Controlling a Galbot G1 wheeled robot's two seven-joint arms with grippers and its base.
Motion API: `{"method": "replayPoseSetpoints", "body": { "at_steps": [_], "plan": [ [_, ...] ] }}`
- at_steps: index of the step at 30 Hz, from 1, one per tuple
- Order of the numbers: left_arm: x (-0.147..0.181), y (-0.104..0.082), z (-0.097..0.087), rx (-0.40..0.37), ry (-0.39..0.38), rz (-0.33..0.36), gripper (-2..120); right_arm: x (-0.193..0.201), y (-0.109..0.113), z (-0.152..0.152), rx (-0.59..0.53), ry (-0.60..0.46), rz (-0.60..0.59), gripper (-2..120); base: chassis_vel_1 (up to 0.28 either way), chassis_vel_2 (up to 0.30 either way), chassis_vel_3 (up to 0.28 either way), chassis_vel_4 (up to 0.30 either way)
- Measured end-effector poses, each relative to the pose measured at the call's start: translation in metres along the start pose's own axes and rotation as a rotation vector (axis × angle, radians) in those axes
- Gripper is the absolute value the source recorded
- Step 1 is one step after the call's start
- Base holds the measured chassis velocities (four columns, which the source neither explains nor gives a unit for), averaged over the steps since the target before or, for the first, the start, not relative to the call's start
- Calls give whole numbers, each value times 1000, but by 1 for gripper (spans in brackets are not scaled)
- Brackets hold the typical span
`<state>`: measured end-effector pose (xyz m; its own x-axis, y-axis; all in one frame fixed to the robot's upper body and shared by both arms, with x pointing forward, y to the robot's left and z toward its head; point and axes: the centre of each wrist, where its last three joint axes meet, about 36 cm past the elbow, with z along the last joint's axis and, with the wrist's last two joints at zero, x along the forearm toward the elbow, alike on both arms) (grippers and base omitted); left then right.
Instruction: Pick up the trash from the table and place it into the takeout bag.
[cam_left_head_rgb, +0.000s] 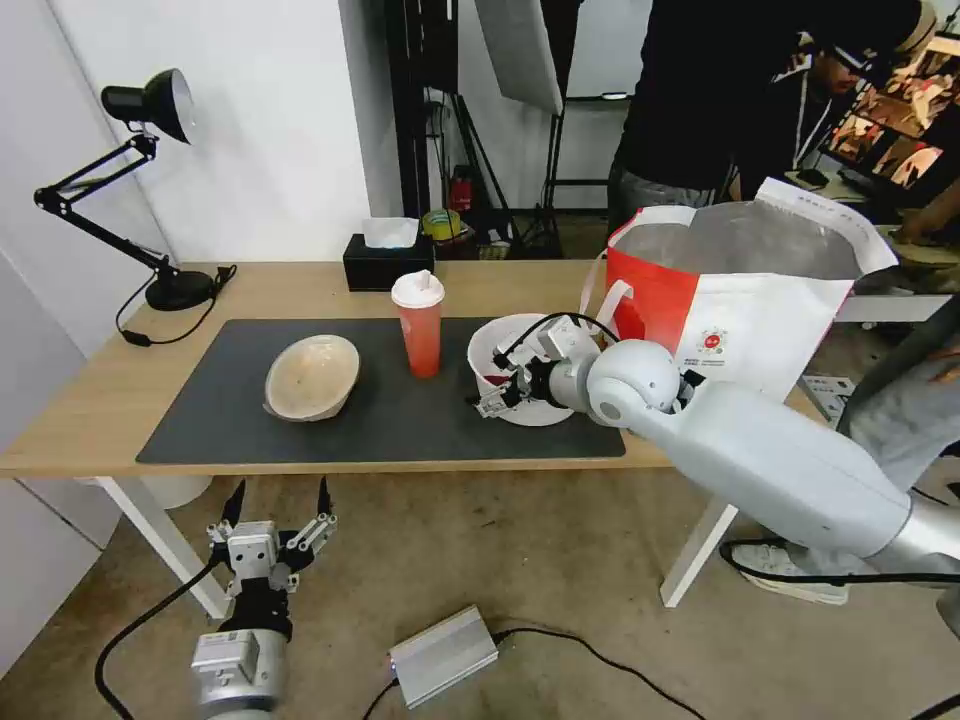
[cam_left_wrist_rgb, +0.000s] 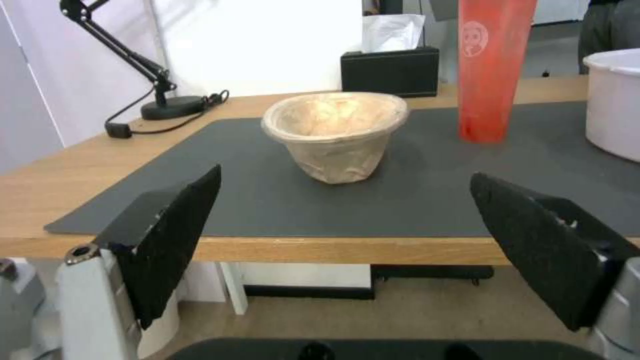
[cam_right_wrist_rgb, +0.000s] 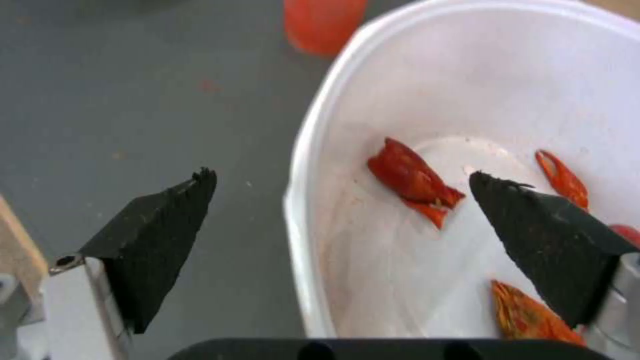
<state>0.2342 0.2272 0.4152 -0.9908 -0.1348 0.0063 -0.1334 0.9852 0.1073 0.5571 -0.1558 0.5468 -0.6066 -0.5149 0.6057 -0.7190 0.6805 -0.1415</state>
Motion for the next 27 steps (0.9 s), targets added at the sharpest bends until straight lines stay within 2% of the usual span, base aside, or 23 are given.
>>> {"method": "replayPoseSetpoints", "body": {
  "at_steps": [27],
  "plan": [
    [0,-2,5,2,4,4,100,-4,-14,12,-24,34,50,97,0,0,0,0]
  ]
}}
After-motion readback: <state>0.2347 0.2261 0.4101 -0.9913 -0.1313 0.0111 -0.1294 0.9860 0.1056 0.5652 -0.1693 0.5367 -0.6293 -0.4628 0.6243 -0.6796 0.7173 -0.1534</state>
